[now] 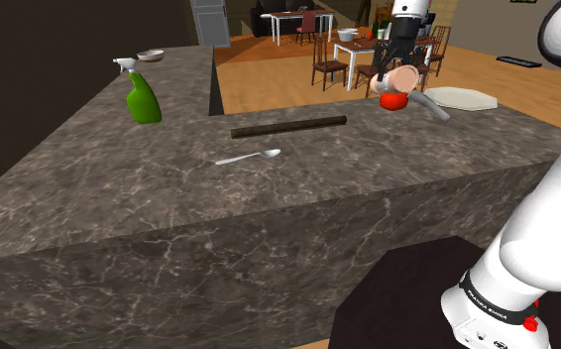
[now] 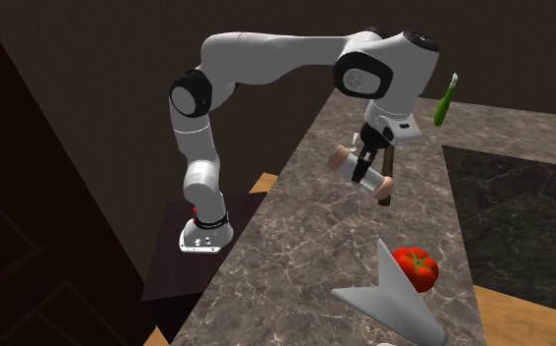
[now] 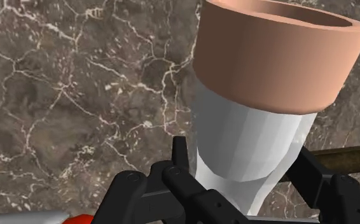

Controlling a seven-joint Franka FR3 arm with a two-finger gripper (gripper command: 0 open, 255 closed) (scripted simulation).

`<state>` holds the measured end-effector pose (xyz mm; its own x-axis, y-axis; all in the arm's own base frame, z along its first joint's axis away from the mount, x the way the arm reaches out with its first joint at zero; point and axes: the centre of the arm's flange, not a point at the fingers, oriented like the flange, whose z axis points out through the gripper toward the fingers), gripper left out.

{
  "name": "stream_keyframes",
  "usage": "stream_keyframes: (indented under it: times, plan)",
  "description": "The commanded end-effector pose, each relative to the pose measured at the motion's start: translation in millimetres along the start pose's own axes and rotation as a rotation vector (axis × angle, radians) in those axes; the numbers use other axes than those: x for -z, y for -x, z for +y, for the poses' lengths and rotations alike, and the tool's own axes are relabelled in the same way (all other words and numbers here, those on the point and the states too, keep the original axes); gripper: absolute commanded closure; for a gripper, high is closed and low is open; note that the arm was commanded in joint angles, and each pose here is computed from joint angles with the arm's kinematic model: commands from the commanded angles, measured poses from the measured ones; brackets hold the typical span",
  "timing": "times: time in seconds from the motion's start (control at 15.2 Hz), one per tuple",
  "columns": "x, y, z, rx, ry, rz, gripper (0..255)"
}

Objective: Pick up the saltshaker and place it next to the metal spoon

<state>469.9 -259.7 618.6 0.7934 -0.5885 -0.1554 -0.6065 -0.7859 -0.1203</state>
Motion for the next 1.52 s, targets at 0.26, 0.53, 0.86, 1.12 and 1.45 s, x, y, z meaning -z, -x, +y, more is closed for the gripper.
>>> stream_keyframes:
  times: [0.26,0.53,0.86,1.12,1.45]
  plan:
    - [-14.5,30.6,-68.0,-0.001,0.0,0.0,255]
    - [-23.6,52.8,-115.0,-0.001,0.0,0.0,255]
    - [-34.9,80.5,-173.8,-0.001,0.0,0.0,255]
    - [-44.0,102.7,-220.9,-0.001,0.0,0.0,255]
    - [-55.4,130.4,-279.7,-0.001,0.0,0.0,255]
